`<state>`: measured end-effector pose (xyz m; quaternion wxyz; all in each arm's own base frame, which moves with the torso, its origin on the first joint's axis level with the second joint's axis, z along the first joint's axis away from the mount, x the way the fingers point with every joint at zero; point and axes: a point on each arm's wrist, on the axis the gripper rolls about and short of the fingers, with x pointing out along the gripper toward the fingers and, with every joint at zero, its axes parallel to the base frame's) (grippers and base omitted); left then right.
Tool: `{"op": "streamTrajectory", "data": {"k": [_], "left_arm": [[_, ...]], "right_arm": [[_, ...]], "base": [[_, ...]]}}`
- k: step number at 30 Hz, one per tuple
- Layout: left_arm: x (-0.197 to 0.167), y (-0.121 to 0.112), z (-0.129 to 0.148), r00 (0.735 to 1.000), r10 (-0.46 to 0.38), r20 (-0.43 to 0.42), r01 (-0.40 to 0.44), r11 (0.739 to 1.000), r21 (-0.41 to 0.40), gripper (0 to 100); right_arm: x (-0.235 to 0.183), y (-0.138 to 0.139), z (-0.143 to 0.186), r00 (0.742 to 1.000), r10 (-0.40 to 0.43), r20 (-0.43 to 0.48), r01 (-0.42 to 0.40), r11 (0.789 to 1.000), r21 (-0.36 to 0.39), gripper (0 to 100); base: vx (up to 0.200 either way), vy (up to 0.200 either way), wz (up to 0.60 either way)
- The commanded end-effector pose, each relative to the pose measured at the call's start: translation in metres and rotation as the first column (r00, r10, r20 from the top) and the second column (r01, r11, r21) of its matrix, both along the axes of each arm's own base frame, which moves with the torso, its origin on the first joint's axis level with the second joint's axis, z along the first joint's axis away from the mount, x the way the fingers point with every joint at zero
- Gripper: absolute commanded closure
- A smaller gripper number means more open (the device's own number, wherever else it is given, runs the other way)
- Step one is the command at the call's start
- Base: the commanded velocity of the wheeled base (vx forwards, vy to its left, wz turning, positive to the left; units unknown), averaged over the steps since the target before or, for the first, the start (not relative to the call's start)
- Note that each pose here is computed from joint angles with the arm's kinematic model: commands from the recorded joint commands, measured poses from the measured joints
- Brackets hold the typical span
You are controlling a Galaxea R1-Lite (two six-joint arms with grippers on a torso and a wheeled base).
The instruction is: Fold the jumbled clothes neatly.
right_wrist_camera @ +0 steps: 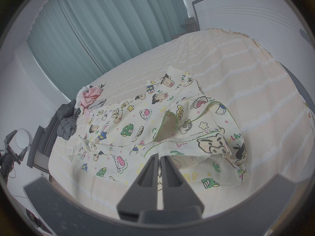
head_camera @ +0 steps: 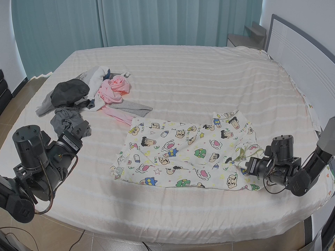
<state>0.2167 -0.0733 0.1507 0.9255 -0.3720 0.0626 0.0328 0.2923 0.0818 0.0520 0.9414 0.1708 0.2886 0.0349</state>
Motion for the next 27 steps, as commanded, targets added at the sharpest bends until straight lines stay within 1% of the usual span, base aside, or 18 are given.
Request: {"op": "streamTrajectory", "data": {"k": [1,3,5,7,10,13,22,27], "left_arm": [[0.0,0.0,-0.001,1.0,0.0,-0.002,0.0,1.0,0.0,0],[0.001,0.0,-0.001,1.0,0.0,-0.003,0.0,1.0,0.001,0],[0.001,0.0,-0.001,1.0,0.0,-0.005,0.0,1.0,0.001,0],[0.001,0.0,-0.003,1.0,0.0,-0.011,0.0,1.0,0.004,0],[0.002,-0.001,-0.003,1.0,-0.001,-0.012,0.001,1.0,0.004,0],[0.002,-0.001,-0.004,1.0,0.001,-0.018,-0.001,1.0,0.005,0],[0.002,-0.001,-0.005,1.0,-0.001,-0.019,0.001,1.0,0.005,0],[0.003,-0.001,-0.006,1.0,-0.001,-0.023,0.001,1.0,0.007,0]], "right_arm": [[-0.004,0.005,0.004,1.0,0.014,0.012,-0.014,1.0,-0.003,100],[-0.007,0.007,0.002,1.0,0.018,0.005,-0.018,1.0,-0.018,100],[-0.015,0.011,-0.004,0.999,0.042,-0.025,-0.043,0.998,-0.039,100],[-0.017,0.012,-0.007,0.998,0.051,-0.035,-0.052,0.997,-0.052,100],[-0.018,0.012,-0.008,0.997,0.054,-0.046,-0.056,0.997,-0.058,100],[-0.018,0.012,-0.016,0.992,0.054,-0.111,-0.063,0.995,-0.078,100],[-0.01,0.017,-0.036,0.985,0.056,-0.163,-0.071,0.994,-0.087,100],[-0.009,0.024,-0.046,0.979,0.069,-0.191,-0.087,0.992,-0.087,100]], "base": [[0.0,0.0,0.0],[0.0,0.0,0.0],[0.0,0.0,0.0],[0.0,0.0,0.0],[0.0,0.0,0.0],[0.0,0.0,0.0],[0.0,0.0,0.0],[0.0,0.0,0.0]]}}
